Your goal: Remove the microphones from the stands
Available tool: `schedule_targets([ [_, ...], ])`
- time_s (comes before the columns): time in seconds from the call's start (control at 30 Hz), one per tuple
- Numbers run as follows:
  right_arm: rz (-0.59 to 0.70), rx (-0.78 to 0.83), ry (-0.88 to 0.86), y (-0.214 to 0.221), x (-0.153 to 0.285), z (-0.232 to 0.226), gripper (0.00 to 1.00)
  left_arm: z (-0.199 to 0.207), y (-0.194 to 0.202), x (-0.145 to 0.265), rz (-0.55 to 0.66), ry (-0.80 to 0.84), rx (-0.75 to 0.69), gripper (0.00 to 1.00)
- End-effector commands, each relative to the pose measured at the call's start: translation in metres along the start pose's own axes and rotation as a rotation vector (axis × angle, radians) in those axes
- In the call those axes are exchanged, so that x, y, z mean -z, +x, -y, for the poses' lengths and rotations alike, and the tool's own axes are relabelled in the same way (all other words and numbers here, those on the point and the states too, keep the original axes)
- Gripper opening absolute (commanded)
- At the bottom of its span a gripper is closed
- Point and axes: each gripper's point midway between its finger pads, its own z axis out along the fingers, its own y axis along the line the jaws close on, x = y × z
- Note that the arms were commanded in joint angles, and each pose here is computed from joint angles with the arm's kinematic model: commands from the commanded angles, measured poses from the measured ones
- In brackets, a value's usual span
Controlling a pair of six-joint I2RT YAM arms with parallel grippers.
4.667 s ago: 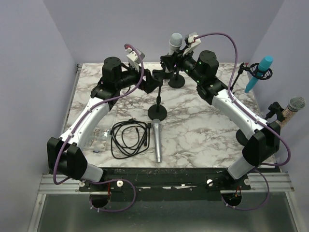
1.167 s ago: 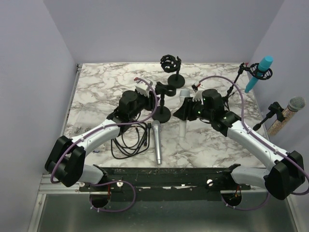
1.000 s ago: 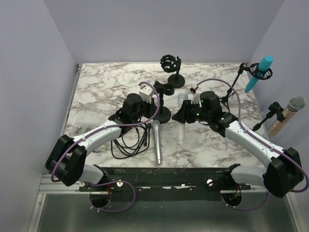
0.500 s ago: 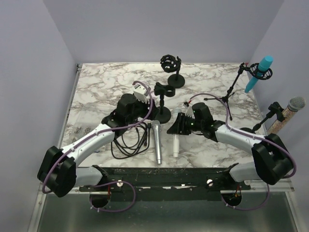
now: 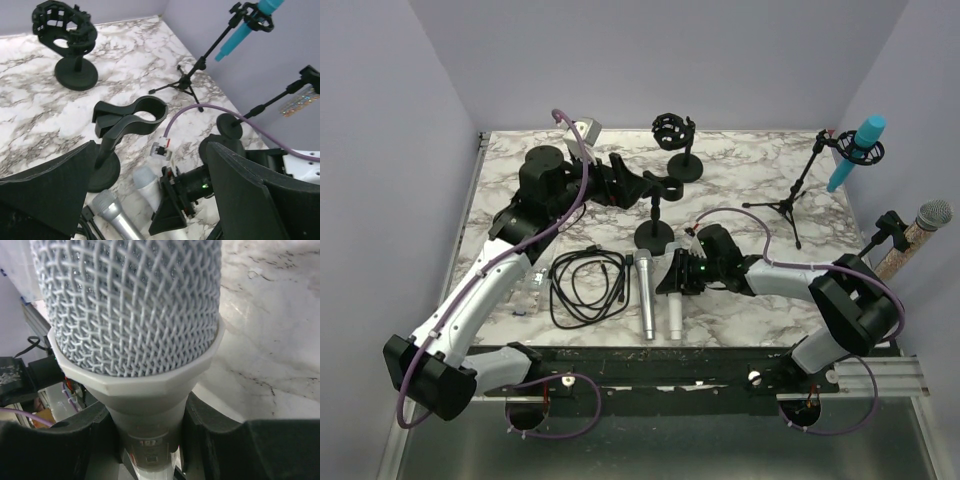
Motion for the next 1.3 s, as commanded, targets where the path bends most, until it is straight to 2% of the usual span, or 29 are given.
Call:
schedule_targets([
  [0.0,0.019,0.006,0.049,0.000,-0.007,0.014,0.28,0.019,0.005,-0.004,-0.095,0.099,0.080,0.89],
  [0.1,0.033,0.008,0.064,-0.002,-0.009,0.017,0.37,0.026,0.001,-0.015,-0.122,0.143,0.105,0.79],
  [0.27,0.028,0.002,0.078,-0.001,-0.013,0.023,0.52,0.032,0.005,-0.037,-0.176,0.202,0.167,0.57],
  [0.43,0.036,0.000,0.075,-0.002,-0.014,0.023,0.60,0.035,0.007,-0.055,-0.197,0.223,0.179,0.42],
  [0.6,0.043,0.008,0.075,-0.003,-0.013,0.023,0.61,0.029,0.012,-0.067,-0.203,0.196,0.186,0.34],
  [0.7,0.060,0.023,0.084,-0.006,-0.010,0.022,0.61,0.021,0.016,-0.073,-0.206,0.167,0.183,0.25],
  [0.87,0.086,0.043,0.107,-0.012,-0.003,0.022,0.61,0.007,0.033,-0.082,-0.232,0.134,0.188,0.21],
  [1.03,0.116,0.059,0.124,-0.017,0.002,0.021,0.61,-0.015,0.060,-0.089,-0.273,0.068,0.191,0.10],
  [1.27,0.137,0.068,0.140,-0.022,0.006,0.021,0.61,-0.037,0.098,-0.090,-0.324,0.006,0.222,0.08],
])
